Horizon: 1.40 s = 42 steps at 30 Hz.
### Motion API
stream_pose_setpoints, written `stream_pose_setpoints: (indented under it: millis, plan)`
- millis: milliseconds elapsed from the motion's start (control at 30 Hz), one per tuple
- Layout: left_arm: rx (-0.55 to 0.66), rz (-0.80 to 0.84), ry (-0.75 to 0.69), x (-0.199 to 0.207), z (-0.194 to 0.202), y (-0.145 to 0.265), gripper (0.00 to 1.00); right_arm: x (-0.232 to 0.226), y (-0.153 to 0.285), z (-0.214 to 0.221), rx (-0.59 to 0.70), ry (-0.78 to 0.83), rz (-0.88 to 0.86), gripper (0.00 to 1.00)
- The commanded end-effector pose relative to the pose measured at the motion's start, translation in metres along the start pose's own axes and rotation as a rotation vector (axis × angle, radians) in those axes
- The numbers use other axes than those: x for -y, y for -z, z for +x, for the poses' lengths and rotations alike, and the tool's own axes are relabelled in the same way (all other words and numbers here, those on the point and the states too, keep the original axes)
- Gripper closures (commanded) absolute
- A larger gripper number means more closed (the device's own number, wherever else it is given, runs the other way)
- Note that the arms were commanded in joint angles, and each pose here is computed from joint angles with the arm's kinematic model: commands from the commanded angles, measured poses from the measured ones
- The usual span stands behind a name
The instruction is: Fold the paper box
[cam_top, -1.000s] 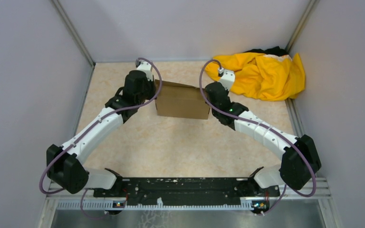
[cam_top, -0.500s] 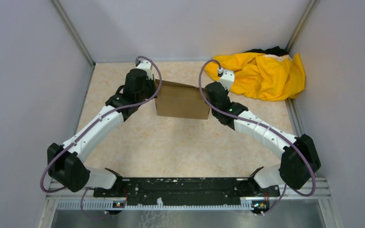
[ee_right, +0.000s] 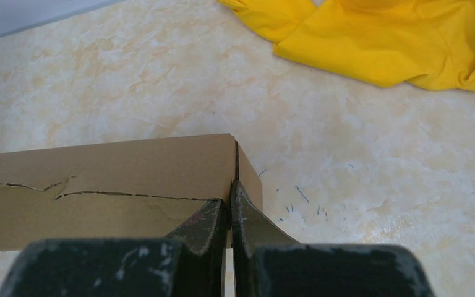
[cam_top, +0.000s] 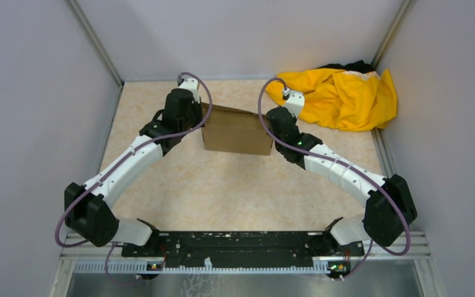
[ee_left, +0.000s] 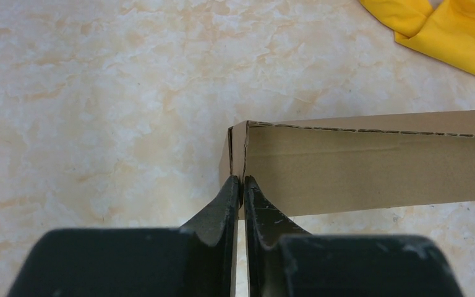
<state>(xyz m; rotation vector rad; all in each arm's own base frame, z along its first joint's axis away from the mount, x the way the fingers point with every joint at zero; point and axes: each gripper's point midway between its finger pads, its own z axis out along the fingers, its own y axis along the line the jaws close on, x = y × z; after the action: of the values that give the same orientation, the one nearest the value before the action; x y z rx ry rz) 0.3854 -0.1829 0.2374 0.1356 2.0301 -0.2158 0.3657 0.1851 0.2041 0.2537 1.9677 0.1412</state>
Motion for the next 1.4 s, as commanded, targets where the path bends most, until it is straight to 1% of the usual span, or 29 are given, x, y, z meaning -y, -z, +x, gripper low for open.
stream_pose_setpoints:
  millis: [0, 133, 500, 833, 1167, 1367]
  plan:
    - [-0.002, 0.018, -0.004, 0.008, -0.007, -0.004, 0.90, 0.012, 0.001, 0.058, -0.186, 0.120, 0.017, 1.00]
    - [-0.005, 0.017, 0.005, 0.009, -0.008, -0.005, 0.92, 0.012, 0.001, 0.059, -0.187, 0.123, 0.015, 1.00]
    - [-0.047, 0.021, 0.065, 0.012, 0.007, -0.006, 0.92, 0.012, -0.001, 0.066, -0.201, 0.122, 0.011, 1.00]
    - [-0.073, 0.023, 0.083, 0.008, 0.037, -0.003, 0.94, 0.012, -0.001, 0.067, -0.203, 0.120, 0.011, 1.00]
    - [-0.090, 0.026, 0.089, 0.006, 0.057, -0.004, 0.94, 0.013, -0.002, 0.073, -0.209, 0.123, 0.014, 1.00]
    - [-0.080, 0.032, 0.093, 0.008, 0.067, -0.005, 0.95, 0.013, -0.003, 0.078, -0.214, 0.121, 0.021, 1.00]
